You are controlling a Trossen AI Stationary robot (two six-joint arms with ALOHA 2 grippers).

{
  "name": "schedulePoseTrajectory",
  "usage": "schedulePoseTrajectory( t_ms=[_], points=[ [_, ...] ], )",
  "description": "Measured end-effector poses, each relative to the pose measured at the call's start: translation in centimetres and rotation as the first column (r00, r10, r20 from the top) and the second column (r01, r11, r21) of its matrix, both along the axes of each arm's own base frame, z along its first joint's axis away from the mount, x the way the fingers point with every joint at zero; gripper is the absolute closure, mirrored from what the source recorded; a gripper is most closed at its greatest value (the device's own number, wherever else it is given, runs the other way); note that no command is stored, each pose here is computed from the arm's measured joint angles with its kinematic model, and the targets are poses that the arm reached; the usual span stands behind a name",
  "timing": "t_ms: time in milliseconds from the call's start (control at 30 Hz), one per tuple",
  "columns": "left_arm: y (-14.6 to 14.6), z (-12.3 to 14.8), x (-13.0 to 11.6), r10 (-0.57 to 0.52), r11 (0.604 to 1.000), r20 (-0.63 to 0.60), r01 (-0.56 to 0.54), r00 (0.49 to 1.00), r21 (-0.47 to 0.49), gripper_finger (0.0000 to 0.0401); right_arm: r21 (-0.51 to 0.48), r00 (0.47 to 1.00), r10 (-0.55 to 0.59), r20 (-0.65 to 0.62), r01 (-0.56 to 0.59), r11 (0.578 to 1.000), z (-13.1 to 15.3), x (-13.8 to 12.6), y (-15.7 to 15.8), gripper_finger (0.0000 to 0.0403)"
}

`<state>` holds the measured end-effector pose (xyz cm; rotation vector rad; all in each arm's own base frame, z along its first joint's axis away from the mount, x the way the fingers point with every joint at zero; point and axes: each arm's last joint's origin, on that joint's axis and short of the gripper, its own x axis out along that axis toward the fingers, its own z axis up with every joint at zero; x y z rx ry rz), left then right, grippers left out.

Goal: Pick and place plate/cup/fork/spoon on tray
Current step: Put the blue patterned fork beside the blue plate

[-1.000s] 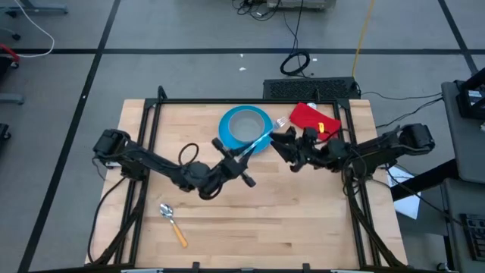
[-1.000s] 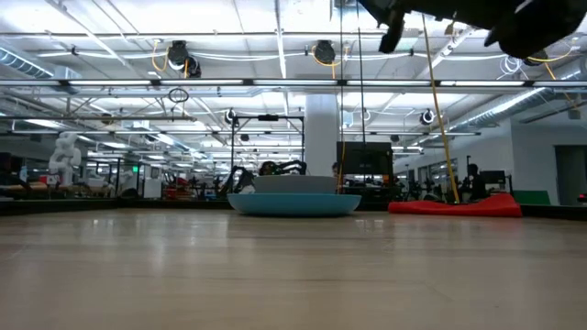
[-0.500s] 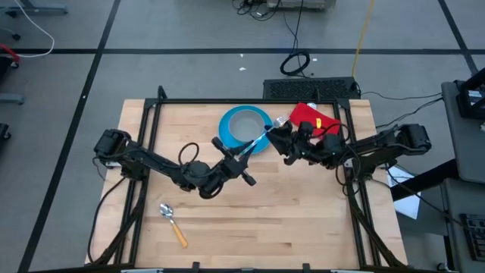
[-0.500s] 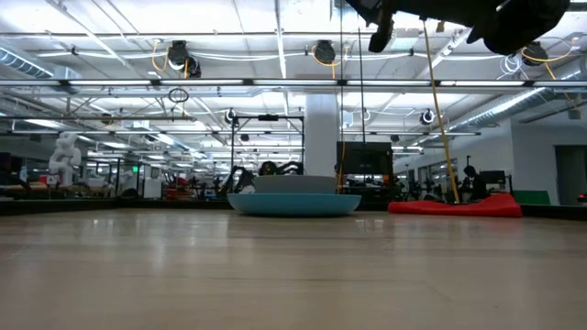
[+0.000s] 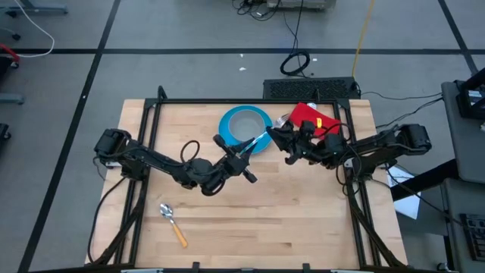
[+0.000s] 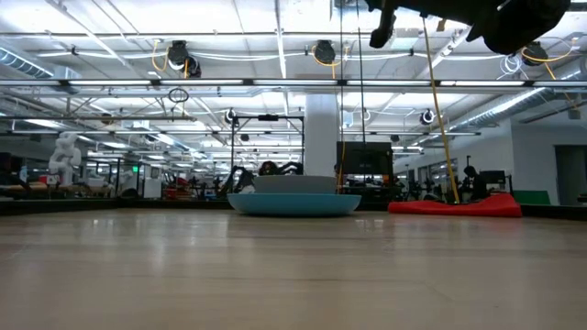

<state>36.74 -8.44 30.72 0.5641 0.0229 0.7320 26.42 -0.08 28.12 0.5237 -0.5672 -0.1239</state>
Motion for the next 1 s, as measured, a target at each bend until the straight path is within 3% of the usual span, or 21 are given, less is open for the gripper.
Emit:
schedulePoseTrajectory(
  t_ms=[167, 533, 733, 1000],
  points=[
    [0.0, -0.2, 0.0, 0.002, 1.000, -0.013, -0.002, 1.000, -0.003, 0.0362, -0.022, 1.000, -0.014, -0.009, 0.014, 1.000, 0.0, 0.0, 0.0, 0.0392],
    [0.0, -0.6, 0.1, 0.015, 0.999, -0.026, -0.016, 1.000, -0.040, 0.0295, -0.111, 0.992, -0.105, -0.071, 0.097, 0.989, -0.3, 0.1, -0.1, 0.0403],
    [-0.2, -0.7, -0.3, 0.135, 0.989, -0.044, -0.137, 0.990, -0.062, 0.0256, -0.158, 0.977, -0.161, -0.137, 0.139, 0.978, -0.8, 0.3, -0.2, 0.0401],
    [-1.3, -0.9, -0.5, 0.115, 0.988, -0.027, -0.117, 0.993, -0.102, 0.0200, -0.166, 0.949, -0.194, -0.247, 0.156, 0.974, -1.7, 0.6, -0.3, 0.0401]
  ],
)
